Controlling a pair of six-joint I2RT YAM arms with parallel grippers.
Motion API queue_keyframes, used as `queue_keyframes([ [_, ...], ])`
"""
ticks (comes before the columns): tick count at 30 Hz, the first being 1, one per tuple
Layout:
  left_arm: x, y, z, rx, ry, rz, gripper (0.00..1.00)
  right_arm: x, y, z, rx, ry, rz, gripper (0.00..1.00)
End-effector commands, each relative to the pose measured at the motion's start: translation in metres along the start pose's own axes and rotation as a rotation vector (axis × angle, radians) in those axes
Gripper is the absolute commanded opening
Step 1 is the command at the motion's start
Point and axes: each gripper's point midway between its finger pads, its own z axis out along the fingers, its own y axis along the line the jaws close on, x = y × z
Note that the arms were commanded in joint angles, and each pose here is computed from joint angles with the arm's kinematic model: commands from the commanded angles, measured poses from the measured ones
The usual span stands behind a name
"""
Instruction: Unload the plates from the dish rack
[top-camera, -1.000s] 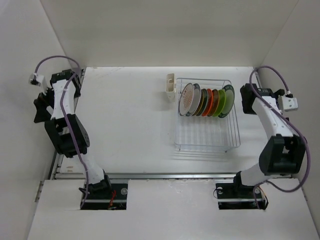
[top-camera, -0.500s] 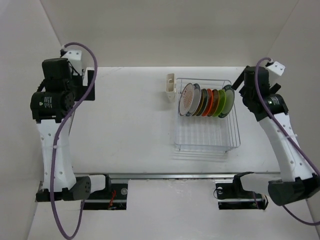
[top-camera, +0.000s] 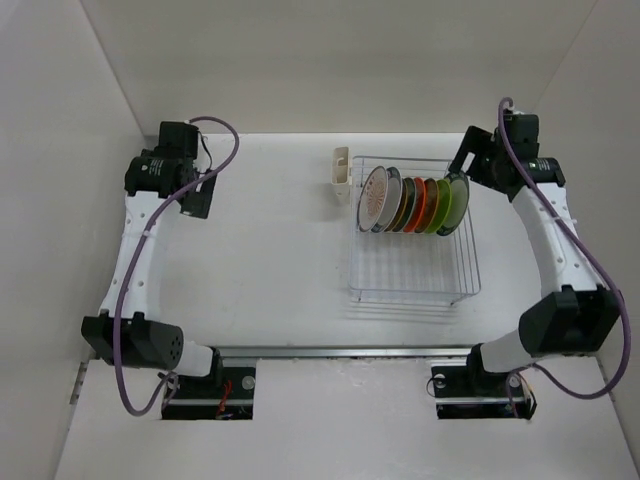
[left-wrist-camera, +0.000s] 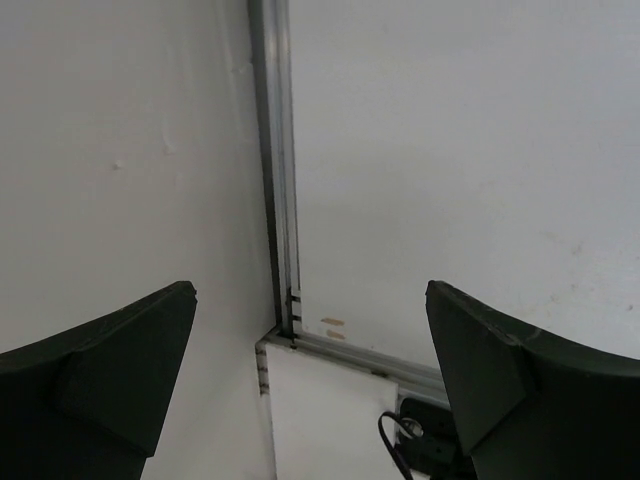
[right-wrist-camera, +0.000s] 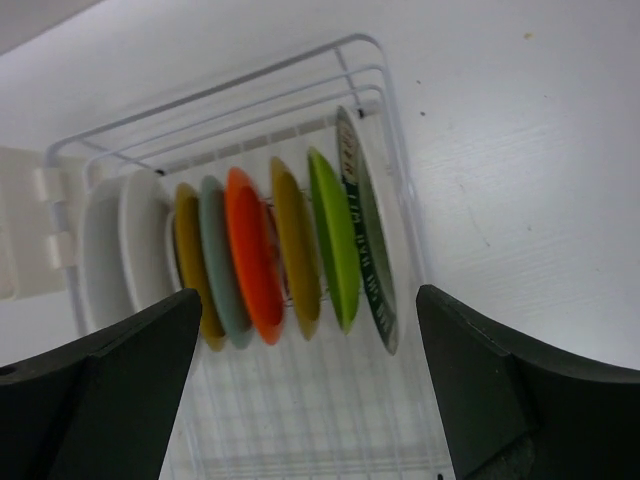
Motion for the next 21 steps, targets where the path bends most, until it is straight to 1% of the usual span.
queue_keyframes([
  [1, -0.019, 0.039, -0.036, -0.146, -0.154, -0.128, 1.0, -0.017, -0.014, -0.005, 0.085, -0.037, 0.021, 0.94],
  [3, -0.018, 0.055, -0.039, -0.244, -0.152, -0.162, 1.0, -0.01, -0.028, 0.003, 0.153, -0.028, 0.017, 0.9],
  [4, -0.017, 0.058, -0.04, -0.263, -0.147, -0.164, 1.0, -0.001, -0.038, 0.007, 0.198, -0.014, 0.013, 0.87],
  [6, -0.016, 0.064, -0.035, -0.316, -0.112, -0.155, 1.0, 0.01, -0.042, 0.017, 0.209, 0.013, 0.01, 0.82],
  [7, -0.012, 0.067, -0.036, -0.334, -0.095, -0.148, 1.0, 0.027, -0.044, 0.026, 0.199, 0.059, -0.007, 0.8],
  [8, -0.011, 0.069, -0.034, -0.355, -0.083, -0.145, 1.0, 0.027, -0.044, 0.032, 0.194, 0.047, -0.005, 0.79],
  [10, -0.004, 0.074, -0.03, -0.416, -0.05, -0.135, 1.0, 0.036, -0.045, 0.039, 0.186, 0.055, -0.005, 0.72],
  [11, -0.004, 0.078, -0.034, -0.435, -0.061, -0.147, 1.0, 0.045, -0.049, 0.046, 0.195, 0.078, -0.008, 0.69],
  [12, -0.002, 0.078, -0.033, -0.444, -0.05, -0.142, 1.0, 0.045, -0.049, 0.051, 0.194, 0.076, -0.008, 0.66],
  [13, -0.001, 0.08, -0.034, -0.456, -0.047, -0.143, 1.0, 0.048, -0.052, 0.055, 0.206, 0.078, -0.009, 0.57],
  [14, 0.001, 0.079, -0.031, -0.455, -0.038, -0.135, 1.0, 0.047, -0.055, 0.055, 0.222, 0.072, -0.01, 0.53],
  [16, 0.004, 0.078, -0.033, -0.462, -0.024, -0.109, 1.0, 0.049, -0.057, 0.064, 0.233, 0.075, -0.012, 0.5],
  [17, 0.007, 0.081, -0.035, -0.482, -0.009, -0.103, 1.0, 0.048, -0.059, 0.064, 0.245, 0.071, -0.013, 0.45],
  [19, 0.007, 0.082, -0.034, -0.496, 0.001, -0.098, 1.0, 0.05, -0.059, 0.07, 0.246, 0.075, -0.013, 0.37],
  [20, 0.007, 0.084, -0.035, -0.508, 0.003, -0.098, 1.0, 0.05, -0.059, 0.07, 0.246, 0.075, -0.013, 0.31],
  [21, 0.009, 0.084, -0.033, -0.518, 0.02, -0.087, 1.0, 0.053, -0.06, 0.074, 0.251, 0.086, -0.015, 0.28],
])
